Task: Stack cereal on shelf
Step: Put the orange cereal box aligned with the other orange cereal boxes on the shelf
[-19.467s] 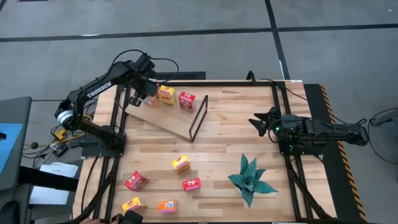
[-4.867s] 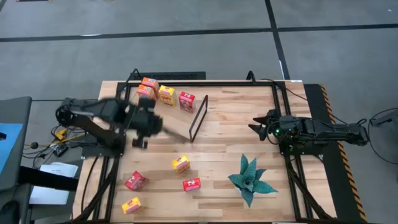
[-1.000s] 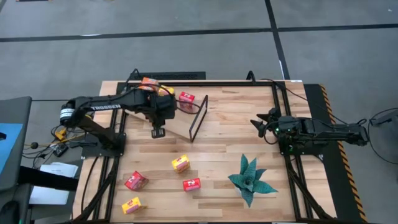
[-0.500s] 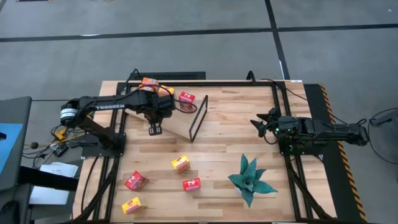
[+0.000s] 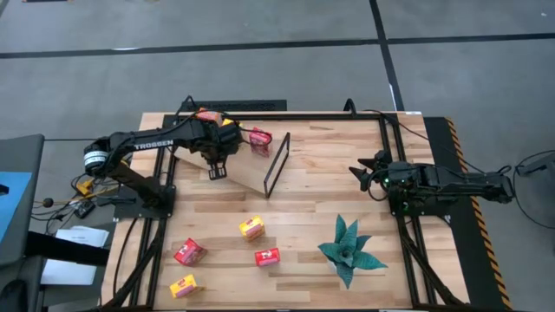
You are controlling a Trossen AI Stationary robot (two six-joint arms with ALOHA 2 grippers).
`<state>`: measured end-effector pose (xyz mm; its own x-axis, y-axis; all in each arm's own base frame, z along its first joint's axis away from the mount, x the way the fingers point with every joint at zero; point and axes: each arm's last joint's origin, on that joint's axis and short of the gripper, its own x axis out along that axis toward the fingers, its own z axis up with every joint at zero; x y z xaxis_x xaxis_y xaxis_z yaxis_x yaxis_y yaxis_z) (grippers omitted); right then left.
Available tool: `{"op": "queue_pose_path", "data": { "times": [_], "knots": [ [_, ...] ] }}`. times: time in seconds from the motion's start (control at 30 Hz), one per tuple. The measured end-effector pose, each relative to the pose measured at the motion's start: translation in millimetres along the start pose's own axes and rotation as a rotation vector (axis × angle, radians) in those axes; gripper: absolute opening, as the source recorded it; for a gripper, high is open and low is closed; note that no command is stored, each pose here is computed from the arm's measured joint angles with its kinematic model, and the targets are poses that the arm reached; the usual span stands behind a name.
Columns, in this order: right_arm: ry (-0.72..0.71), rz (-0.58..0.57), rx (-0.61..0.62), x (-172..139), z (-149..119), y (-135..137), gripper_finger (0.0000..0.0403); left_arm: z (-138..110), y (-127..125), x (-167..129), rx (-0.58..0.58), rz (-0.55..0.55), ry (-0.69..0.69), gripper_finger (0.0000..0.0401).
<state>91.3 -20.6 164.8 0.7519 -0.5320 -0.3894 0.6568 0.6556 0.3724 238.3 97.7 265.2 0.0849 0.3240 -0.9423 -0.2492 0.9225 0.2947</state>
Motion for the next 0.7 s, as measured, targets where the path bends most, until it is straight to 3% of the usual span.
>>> {"op": "queue_pose_path", "data": {
  "times": [0.13, 0.3, 0.57, 0.7],
  "knots": [
    [0.000, 0.000, 0.000, 0, 0, 0, 0.0317, -3, 1, 0, -0.006, 0.046, 0.031, 0.0000],
    [0.003, -0.002, -0.002, 0, 0, 0, 0.0317, -1, -1, -3, -0.056, 0.007, 0.009, 0.0000],
    [0.015, -0.012, -0.010, 0, -2, -1, 0.0317, 14, -17, -15, -0.161, 0.013, -0.157, 0.0000],
    [0.019, -0.014, -0.013, 0, -2, -2, 0.0317, 28, -25, -13, -0.197, 0.101, -0.240, 0.0000]
  ]
}}
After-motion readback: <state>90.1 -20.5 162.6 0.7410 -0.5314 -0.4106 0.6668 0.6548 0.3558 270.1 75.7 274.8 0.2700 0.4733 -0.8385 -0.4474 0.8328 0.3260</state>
